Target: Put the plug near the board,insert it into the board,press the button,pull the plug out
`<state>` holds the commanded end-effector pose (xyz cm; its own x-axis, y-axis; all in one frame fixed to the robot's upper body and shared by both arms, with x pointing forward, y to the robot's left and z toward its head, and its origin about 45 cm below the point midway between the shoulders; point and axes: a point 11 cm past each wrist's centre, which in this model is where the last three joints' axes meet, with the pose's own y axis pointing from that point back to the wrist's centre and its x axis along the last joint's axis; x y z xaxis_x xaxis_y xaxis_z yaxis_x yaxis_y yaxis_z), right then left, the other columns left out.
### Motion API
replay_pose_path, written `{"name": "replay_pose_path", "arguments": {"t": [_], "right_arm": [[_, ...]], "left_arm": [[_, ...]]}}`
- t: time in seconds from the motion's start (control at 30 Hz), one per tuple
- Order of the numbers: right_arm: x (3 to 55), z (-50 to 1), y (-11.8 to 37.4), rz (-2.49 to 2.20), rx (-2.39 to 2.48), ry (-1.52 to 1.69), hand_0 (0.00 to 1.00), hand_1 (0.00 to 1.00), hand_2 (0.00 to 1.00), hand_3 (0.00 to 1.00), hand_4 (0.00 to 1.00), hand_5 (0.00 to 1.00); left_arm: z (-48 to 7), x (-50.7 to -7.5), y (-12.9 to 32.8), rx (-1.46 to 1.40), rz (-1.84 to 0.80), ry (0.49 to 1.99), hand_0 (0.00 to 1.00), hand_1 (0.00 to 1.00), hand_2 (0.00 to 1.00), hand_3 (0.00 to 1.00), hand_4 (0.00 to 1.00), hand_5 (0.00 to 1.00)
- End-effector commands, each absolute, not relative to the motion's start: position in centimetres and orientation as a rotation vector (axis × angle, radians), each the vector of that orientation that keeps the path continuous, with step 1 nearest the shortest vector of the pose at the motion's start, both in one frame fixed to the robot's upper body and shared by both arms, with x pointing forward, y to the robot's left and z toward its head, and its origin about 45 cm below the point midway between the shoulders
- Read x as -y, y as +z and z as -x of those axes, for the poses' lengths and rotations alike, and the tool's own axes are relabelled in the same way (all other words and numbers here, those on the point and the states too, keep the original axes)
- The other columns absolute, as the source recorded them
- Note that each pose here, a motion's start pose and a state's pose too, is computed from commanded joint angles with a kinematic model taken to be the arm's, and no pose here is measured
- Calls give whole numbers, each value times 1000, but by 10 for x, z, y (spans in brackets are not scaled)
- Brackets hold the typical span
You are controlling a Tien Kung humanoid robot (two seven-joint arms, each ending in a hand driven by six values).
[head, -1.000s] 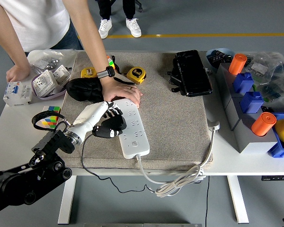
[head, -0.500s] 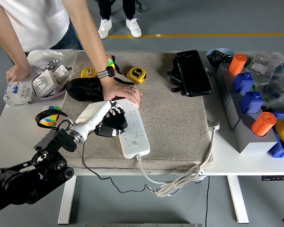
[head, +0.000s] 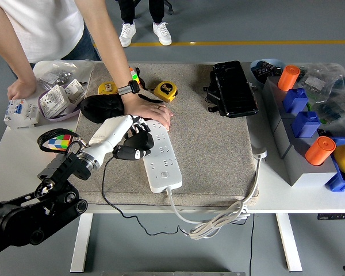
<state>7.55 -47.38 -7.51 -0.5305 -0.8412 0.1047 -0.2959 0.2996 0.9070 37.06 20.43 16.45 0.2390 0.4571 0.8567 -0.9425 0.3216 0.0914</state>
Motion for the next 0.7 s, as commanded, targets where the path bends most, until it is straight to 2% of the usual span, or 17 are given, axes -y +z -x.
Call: {"name": "replay_pose_path", "arguments": {"t": [0.4, 0.6, 0.63, 0.7], "right_arm": [[473, -75, -75, -1007, 1987, -1207, 622, 674, 677, 564, 842, 490], [473, -76, -75, -1010, 1986, -1204, 622, 674, 678, 565, 842, 492], [473, -76, -75, -1011, 1986, -1203, 622, 674, 677, 565, 842, 493], [474, -77, -75, -1012, 1985, -1201, 622, 674, 677, 565, 842, 493]], "left_arm": [[-380, -258, 159, 853, -836, 1149, 328, 462, 428, 536, 803, 2], [-382, -268, 151, 838, -876, 1154, 337, 470, 447, 539, 805, 2], [-382, -268, 149, 835, -879, 1152, 370, 517, 530, 562, 814, 2], [-382, -268, 148, 831, -885, 1148, 370, 517, 530, 562, 814, 2]]}}
